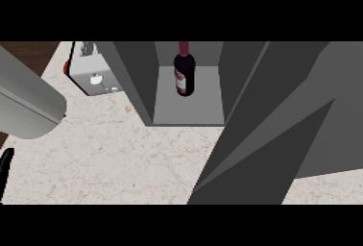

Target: Pick up the wine, place it into the cabinet and close the cabinet

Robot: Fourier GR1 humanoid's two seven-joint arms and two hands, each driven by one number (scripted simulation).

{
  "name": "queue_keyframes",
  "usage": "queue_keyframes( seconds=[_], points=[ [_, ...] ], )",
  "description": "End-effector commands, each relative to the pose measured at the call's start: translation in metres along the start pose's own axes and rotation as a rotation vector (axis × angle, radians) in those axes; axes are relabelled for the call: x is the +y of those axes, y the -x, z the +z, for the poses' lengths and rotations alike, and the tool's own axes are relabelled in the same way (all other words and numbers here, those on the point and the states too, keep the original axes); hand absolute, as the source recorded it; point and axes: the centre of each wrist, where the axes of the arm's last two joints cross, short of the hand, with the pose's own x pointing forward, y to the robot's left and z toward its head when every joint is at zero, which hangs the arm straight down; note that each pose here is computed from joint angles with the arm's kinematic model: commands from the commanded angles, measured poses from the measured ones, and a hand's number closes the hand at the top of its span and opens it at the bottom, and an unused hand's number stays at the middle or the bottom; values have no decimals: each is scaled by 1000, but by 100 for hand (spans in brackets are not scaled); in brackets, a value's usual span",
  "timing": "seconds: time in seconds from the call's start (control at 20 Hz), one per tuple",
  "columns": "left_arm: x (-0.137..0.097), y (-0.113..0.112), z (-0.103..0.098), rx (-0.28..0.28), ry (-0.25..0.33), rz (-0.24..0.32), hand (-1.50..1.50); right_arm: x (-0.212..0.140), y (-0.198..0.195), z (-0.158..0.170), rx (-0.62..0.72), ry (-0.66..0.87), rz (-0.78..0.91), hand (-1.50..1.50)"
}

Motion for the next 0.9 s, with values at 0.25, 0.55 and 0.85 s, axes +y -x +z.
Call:
queue_keyframes(
  seconds=[0.25,0.55,0.85],
  points=[
    [13,-8,-3,28,34,20,-150,49,-8,-13,-117,-72,69,150],
    [19,-11,-15,21,34,68,-150,43,-18,-31,-153,3,108,150],
    [-1,-15,-22,20,36,97,-150,40,-27,-58,-136,-17,128,150]
  ],
)
